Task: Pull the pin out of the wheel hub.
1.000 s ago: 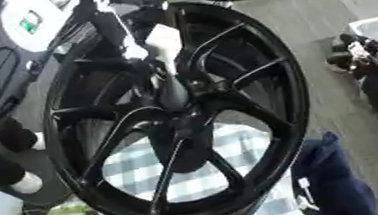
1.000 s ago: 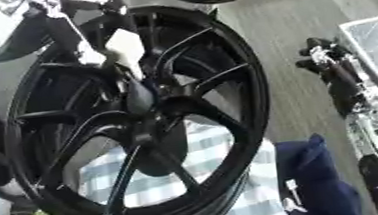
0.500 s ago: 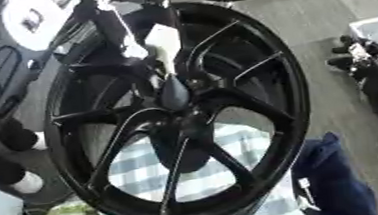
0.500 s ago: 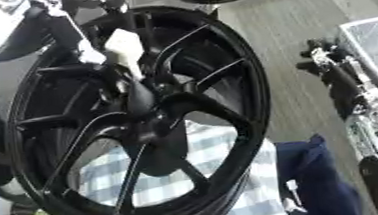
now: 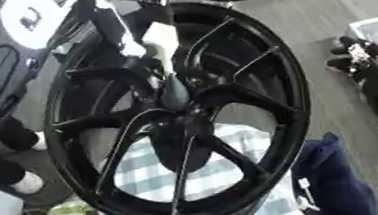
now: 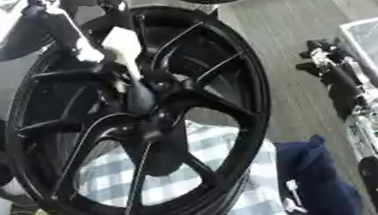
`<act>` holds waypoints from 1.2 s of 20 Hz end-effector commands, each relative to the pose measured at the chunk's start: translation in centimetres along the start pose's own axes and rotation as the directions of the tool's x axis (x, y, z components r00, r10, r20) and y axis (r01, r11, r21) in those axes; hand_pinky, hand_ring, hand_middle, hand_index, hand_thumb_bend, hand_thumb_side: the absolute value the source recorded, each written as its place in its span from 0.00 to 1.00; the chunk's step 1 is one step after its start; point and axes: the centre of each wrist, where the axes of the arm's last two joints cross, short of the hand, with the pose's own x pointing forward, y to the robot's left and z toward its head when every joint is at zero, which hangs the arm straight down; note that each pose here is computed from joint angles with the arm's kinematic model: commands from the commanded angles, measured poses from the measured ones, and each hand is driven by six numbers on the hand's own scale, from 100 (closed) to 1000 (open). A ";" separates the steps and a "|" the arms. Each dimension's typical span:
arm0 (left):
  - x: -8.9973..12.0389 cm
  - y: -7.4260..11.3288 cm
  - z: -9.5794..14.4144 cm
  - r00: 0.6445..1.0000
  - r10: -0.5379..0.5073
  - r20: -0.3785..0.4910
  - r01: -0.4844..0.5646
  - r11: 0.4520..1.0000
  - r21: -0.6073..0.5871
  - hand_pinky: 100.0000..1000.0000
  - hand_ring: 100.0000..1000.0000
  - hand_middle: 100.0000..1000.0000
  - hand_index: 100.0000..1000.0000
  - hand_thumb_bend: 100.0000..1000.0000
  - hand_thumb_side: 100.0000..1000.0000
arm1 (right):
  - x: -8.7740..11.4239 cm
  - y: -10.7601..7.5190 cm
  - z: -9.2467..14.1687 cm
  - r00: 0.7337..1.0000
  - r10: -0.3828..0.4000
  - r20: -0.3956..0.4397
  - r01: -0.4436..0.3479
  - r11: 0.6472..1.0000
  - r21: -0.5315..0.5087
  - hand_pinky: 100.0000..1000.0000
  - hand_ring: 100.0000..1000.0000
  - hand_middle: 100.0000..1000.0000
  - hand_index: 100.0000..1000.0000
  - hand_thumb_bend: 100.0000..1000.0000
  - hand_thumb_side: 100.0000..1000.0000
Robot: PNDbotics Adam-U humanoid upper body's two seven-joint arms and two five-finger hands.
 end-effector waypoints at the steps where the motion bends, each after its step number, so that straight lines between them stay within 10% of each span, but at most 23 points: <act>1: 0.4 2.0 1.7 0.999 -0.040 -0.012 0.040 0.998 0.055 0.81 0.67 0.48 0.20 0.05 0.00 | 0.8 -0.3 -0.3 1.000 0.006 0.024 -0.006 1.000 0.006 0.91 0.65 0.64 0.78 0.00 0.44; 24: 2.0 4.6 8.7 0.998 0.031 0.051 -0.047 0.933 0.356 0.80 0.62 0.45 0.18 0.00 0.00 | 1.0 -0.7 -0.3 0.999 0.013 0.031 -0.013 1.000 -0.001 0.91 0.65 0.64 0.79 0.00 0.44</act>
